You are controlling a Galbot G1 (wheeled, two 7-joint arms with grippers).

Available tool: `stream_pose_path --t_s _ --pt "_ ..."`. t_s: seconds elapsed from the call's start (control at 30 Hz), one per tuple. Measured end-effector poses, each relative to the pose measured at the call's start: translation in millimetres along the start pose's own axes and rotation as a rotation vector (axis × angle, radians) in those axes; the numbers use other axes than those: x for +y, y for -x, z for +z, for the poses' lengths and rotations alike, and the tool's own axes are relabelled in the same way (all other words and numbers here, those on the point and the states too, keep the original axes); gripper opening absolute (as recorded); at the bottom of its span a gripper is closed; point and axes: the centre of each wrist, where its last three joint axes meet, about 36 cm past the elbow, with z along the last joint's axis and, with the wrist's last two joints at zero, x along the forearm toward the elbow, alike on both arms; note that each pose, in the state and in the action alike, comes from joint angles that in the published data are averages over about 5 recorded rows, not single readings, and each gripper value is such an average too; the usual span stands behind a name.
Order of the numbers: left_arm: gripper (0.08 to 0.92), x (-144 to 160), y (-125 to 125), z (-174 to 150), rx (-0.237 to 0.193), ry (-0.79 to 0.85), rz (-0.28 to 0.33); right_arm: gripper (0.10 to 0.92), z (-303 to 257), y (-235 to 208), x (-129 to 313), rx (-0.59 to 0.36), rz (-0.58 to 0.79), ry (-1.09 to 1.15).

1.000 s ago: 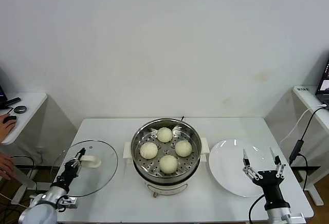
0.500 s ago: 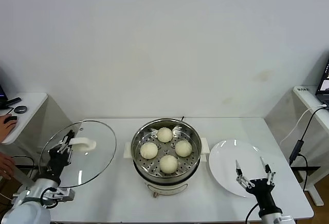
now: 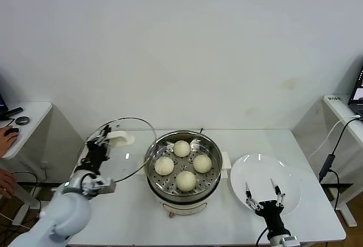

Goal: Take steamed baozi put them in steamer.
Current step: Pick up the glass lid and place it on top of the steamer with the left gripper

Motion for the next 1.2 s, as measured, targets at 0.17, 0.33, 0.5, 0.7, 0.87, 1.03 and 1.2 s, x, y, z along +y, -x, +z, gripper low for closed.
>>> stream_pose_path --t_s 0.17,0.33,0.5,0.7,0.87,1.03,1.2 --pt "0.176 -8.3 17.7 -31.8 -0.003 0.008 0.023 0.823 4.4 5.0 12.6 0.007 0.012 -0.01" --pt "0.176 -17.8 31.0 -64.7 -0.019 0.031 0.038 0.823 5.5 6.2 19.6 0.012 0.022 -0.028" --pt "0.176 -31.3 36.5 -96.3 -0.054 0.062 0.051 0.823 5.8 6.3 21.3 0.014 0.033 -0.041" --pt "0.176 -43.1 36.2 -126.9 -0.108 0.093 0.053 0.823 6.1 6.1 20.5 0.015 0.045 -0.05" --pt "0.176 -49.8 34.0 -144.7 -0.138 0.108 0.055 0.823 7.5 7.1 20.6 0.016 0.051 -0.051" --pt "0.176 -55.2 30.2 -157.6 -0.148 0.118 0.06 0.823 7.5 8.3 21.0 0.014 0.054 -0.051" --pt "0.176 -58.7 24.3 -168.1 -0.147 0.129 0.061 0.823 8.2 8.5 21.3 0.016 0.055 -0.052"
